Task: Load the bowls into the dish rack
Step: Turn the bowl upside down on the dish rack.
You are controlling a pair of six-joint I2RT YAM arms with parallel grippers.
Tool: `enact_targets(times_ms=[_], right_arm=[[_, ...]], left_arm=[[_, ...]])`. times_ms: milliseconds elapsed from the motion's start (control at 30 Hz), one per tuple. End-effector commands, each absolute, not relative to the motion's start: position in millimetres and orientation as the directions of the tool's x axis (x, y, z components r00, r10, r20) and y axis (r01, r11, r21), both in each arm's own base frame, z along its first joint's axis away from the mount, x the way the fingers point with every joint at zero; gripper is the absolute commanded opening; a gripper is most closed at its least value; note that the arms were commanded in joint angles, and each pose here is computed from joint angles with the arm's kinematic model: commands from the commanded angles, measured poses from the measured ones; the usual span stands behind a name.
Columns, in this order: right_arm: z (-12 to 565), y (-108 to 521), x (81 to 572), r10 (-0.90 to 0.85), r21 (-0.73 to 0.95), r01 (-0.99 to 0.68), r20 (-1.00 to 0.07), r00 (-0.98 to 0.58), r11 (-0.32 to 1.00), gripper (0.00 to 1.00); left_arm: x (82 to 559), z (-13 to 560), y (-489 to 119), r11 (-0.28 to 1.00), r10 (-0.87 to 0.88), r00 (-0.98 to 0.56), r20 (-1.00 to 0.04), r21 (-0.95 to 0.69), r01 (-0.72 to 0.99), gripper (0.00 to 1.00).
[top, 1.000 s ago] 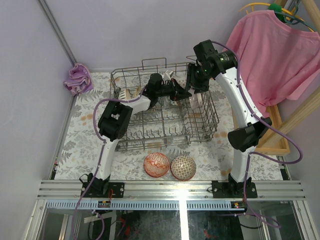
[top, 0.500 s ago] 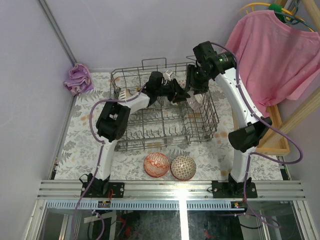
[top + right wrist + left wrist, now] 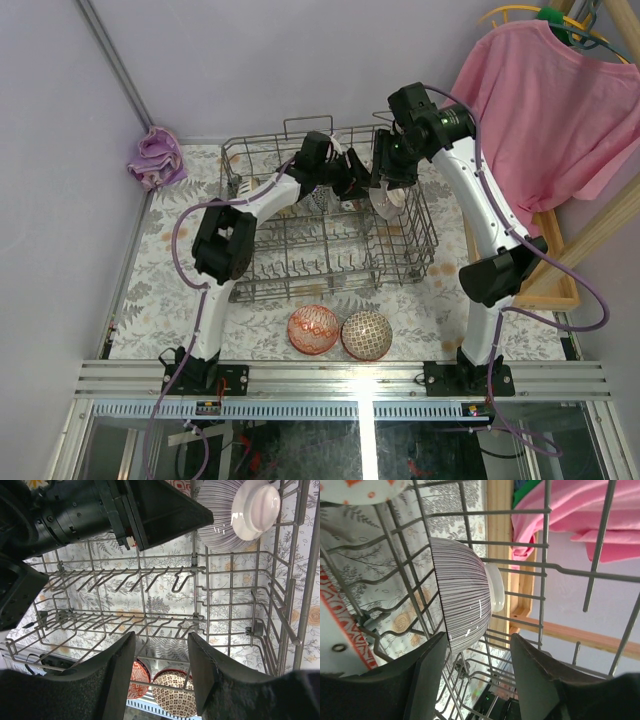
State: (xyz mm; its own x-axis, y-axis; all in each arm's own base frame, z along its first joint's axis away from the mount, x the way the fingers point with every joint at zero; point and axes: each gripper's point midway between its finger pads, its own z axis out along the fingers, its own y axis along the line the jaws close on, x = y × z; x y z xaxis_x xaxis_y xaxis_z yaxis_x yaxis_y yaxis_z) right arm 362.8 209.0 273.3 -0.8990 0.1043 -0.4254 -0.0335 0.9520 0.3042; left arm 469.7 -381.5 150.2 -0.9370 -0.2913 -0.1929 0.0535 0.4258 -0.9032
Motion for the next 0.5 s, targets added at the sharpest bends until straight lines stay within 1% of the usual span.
enact_targets(times_ms=[0,200,467], right_arm=[[294,210,353,0.097,0.350,-0.081,-0.461,-0.882,0.933,0.53],[295,212,353,0.099,0.360,-0.084,-0.461,-0.882,0.929,0.53],[301,212,351,0.102,0.369,-0.094,-0.476,-0.873,0.925,0.54]], left_arm=[[462,127,-349,0.563,-0.334,-0.938,-0.095,-0.818,-0.118,0.54],[458,136,-342,0.615,-0.323,-0.938,-0.128,-0.782,-0.105,0.56],[461,171,-336,0.626,-0.341,-0.920,-0.192,-0.777,-0.070,0.58]])
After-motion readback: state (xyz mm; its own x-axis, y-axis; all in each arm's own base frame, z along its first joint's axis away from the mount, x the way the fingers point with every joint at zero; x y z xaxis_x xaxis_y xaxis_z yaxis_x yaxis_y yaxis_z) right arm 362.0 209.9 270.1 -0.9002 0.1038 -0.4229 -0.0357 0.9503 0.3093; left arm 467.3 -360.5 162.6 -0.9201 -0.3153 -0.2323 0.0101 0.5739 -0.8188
